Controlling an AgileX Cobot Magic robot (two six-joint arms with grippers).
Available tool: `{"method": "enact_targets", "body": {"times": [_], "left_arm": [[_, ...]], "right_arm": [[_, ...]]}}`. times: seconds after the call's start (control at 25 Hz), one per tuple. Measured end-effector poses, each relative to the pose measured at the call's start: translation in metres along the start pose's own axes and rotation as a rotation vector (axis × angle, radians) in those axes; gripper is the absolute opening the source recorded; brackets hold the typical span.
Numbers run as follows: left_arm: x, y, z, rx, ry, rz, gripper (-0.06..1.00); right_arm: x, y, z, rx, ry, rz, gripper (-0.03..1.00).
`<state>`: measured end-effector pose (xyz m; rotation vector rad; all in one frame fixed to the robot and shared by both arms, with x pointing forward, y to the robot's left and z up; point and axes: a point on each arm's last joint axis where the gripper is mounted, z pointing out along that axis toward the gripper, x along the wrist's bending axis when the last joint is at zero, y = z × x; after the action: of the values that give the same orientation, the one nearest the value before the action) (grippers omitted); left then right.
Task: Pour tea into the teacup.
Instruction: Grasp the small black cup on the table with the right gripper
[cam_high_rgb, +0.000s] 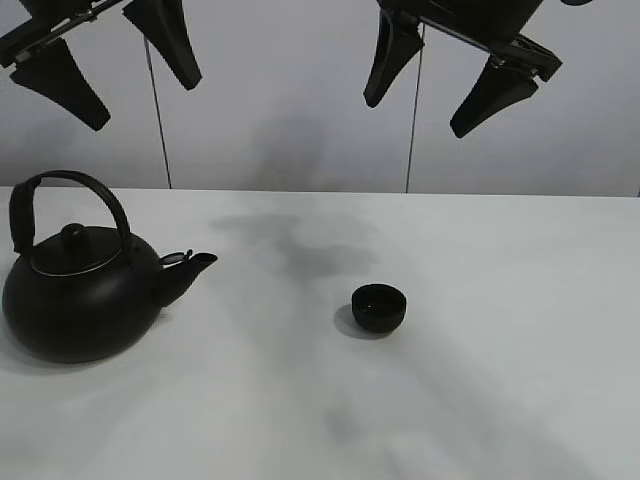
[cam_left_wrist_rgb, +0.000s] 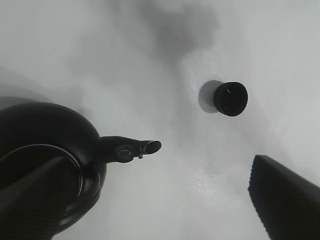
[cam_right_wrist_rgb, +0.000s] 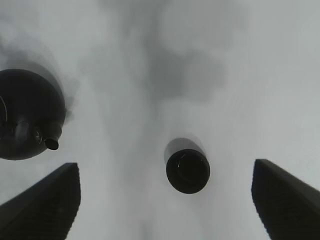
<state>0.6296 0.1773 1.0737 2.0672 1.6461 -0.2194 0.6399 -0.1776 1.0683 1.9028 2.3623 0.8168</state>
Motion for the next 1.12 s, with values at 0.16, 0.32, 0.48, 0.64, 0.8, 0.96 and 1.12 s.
{"method": "enact_targets", "body": {"times": [0.16, 0.32, 0.48, 0.64, 0.8, 0.96, 1.12], "left_arm": [[0.000, 0.000, 0.000, 0.000, 0.000, 0.000, 0.69], [0.000, 0.000, 0.000, 0.000, 0.001, 0.000, 0.69], [0.000, 0.000, 0.000, 0.000, 0.001, 0.000, 0.69], [0.000, 0.000, 0.000, 0.000, 0.001, 0.000, 0.69], [0.000, 0.000, 0.000, 0.000, 0.001, 0.000, 0.69], [0.000, 0.000, 0.000, 0.000, 0.001, 0.000, 0.69], [0.000, 0.000, 0.000, 0.000, 0.001, 0.000, 0.69]], "right_arm": [[-0.001, 0.000, 0.000, 0.001, -0.009, -0.009, 0.64], [-0.001, 0.000, 0.000, 0.003, -0.013, -0.085, 0.64], [0.007, -0.004, 0.008, 0.045, -0.062, -0.299, 0.64], [0.032, -0.017, 0.039, 0.180, -0.121, -0.506, 0.64], [0.054, -0.035, 0.081, 0.246, -0.212, -0.625, 0.64], [0.054, -0.057, 0.108, 0.245, -0.249, -0.619, 0.64], [0.041, -0.081, 0.129, 0.268, -0.258, -0.595, 0.64]]}}
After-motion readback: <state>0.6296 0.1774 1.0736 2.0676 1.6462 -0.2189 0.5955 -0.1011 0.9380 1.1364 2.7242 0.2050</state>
